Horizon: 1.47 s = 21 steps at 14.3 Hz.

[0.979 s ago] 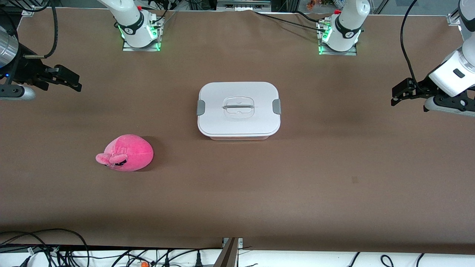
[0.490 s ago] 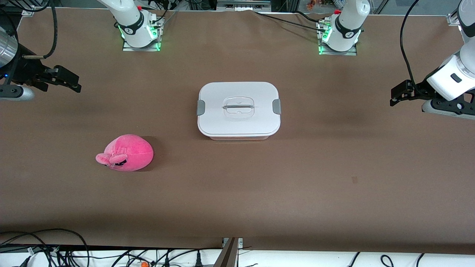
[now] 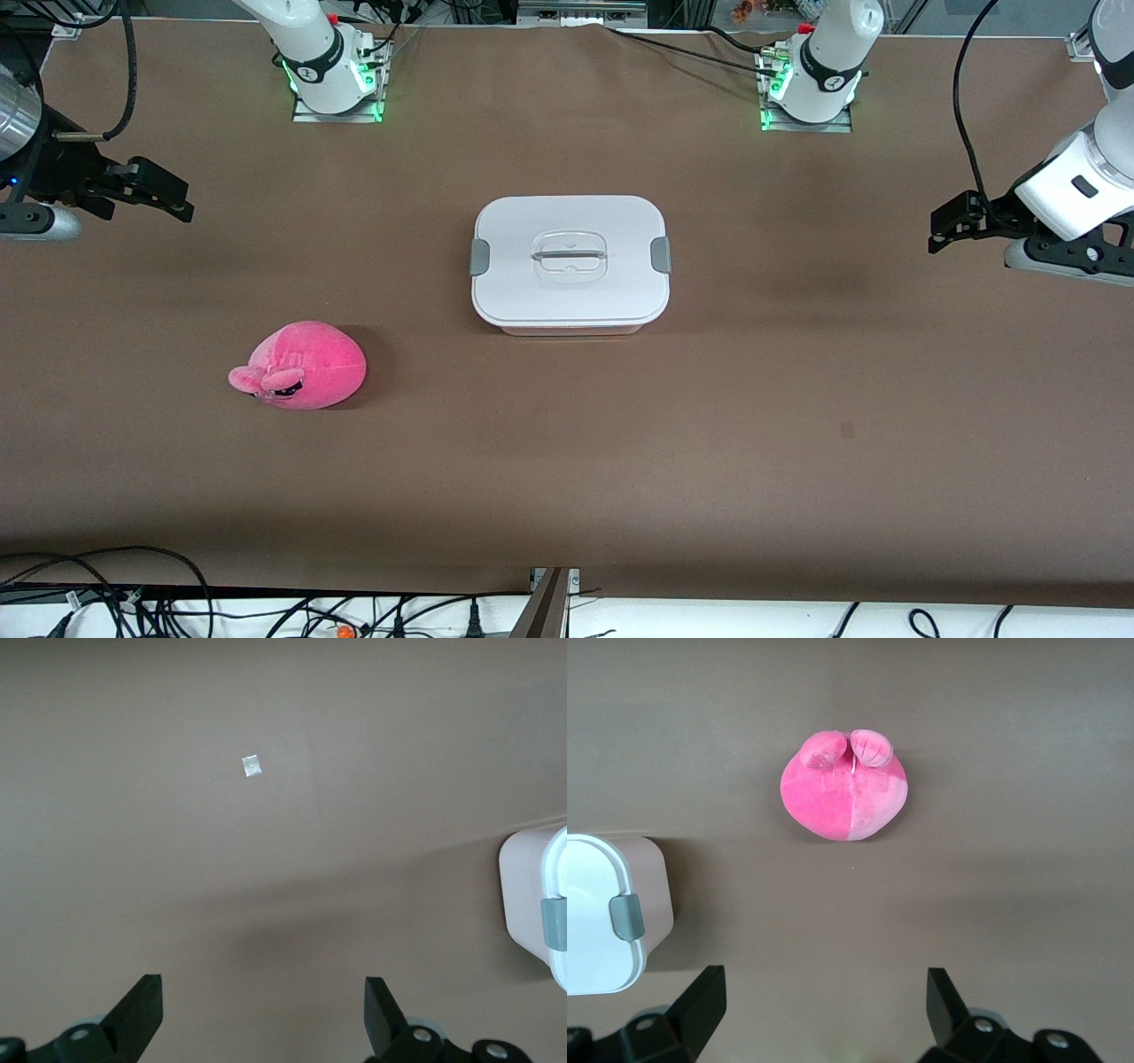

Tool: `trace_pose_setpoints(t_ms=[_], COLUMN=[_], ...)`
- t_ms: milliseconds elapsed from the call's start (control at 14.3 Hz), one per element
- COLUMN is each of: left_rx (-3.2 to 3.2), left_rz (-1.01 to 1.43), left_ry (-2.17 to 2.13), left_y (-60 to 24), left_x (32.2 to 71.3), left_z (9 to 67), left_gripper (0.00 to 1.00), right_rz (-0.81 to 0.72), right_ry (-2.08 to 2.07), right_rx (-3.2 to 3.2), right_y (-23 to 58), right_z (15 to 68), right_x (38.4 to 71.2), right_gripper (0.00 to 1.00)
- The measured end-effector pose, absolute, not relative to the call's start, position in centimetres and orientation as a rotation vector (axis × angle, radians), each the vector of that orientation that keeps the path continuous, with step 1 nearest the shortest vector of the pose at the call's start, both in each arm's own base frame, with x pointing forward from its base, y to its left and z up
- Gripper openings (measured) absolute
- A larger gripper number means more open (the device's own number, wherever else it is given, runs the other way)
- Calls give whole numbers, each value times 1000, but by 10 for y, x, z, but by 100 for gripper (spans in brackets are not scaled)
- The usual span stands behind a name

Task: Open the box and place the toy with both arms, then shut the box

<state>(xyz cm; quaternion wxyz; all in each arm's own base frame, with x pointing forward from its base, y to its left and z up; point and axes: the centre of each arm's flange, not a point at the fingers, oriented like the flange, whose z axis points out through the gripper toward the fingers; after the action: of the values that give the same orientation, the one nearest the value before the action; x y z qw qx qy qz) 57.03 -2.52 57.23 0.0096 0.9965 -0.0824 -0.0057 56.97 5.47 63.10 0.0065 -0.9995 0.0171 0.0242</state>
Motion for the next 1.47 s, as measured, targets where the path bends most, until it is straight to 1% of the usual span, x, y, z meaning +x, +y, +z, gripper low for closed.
trace_pose_setpoints(t_ms=[280, 560, 770, 979, 1259, 1469], left_rx=[3110, 3100, 3064, 2971, 2847, 2738], left_rz=[-12, -90, -146, -276, -374, -405], left_ry=[-279, -335, -573, -773, -1045, -1232], left_y=[-33, -51, -136, -212, -316, -403], left_x=[570, 562, 543, 520, 495, 480], left_z=[575, 581, 588, 570, 523, 471], left_gripper=[100, 100, 100, 100, 100, 100], right_rz=[75, 71, 66, 64, 62, 58], right_ry=[54, 54, 55, 55, 56, 56], right_rx=[-3127, -3127, -3126, -3126, -3126, -3126], right_y=[55, 54, 54, 54, 54, 54], right_z=[631, 631, 631, 631, 631, 631], right_x=[570, 570, 570, 571, 571, 571], right_gripper=[100, 100, 100, 100, 100, 100])
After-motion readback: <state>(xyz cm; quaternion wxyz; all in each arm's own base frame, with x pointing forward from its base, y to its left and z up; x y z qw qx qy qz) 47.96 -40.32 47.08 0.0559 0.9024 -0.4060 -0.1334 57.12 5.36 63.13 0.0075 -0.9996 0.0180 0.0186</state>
